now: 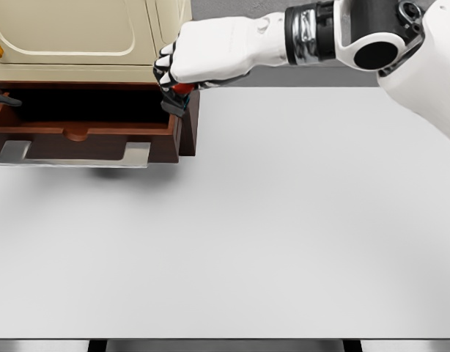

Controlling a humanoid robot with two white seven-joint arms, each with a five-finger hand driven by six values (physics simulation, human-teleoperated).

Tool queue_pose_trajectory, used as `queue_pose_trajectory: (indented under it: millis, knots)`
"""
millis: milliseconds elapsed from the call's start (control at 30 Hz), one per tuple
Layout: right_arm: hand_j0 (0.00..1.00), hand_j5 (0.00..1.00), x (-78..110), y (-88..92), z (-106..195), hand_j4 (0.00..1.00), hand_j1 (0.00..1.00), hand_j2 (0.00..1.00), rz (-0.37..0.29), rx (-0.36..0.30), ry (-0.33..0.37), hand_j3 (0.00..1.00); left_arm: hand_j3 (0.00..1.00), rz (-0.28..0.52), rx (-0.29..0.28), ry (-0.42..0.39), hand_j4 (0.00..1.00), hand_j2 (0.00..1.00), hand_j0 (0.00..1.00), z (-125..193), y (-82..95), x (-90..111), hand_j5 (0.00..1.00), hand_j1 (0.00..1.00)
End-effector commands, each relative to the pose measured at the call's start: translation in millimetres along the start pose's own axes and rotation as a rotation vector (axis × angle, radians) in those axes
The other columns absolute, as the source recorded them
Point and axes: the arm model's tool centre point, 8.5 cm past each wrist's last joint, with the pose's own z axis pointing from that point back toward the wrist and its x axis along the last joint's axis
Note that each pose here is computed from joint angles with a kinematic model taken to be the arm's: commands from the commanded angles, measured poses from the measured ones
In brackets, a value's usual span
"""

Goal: Open the cabinet drawer with left arm, and place a switch into the drawer with right arm

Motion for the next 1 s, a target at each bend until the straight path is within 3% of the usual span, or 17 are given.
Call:
queue_pose_trajectory:
  millis: [0, 167, 367, 967]
  knots:
    - [0.29, 0.29, 7.3, -1.0, -11, 0.29, 0.29, 0.29, -0.011, -0.006, -0.036, 0.29, 1.0, 0.005, 0.006, 0.0, 1.0, 1.0, 1.0, 1, 1.3, 0, 1.0, 1.0]
    - [0.29, 0.29, 11.0, -9.9, -23, 0.29, 0.29, 0.29, 0.002, -0.003, -0.063, 0.29, 1.0, 0.006, 0.005, 0.001, 1.0, 1.0, 1.0, 1, 0.8, 0, 1.0, 1.0]
    - [0.29, 0.29, -10.1, -16.4, -50, 0.29, 0.29, 0.29, -0.041, 0.017, -0.038, 0.29, 1.0, 0.003, 0.006, -0.003, 1.0, 1.0, 1.0, 0, 1.5, 1, 1.0, 1.0]
    - [0.31, 0.31, -29.3, -15.5, -102, 0.31, 0.31, 0.31, -0.115, 0.084, -0.013, 0.31, 1.0, 0.003, 0.002, 0.002, 1.0, 1.0, 1.0, 2, 1.5, 2, 1.0, 1.0]
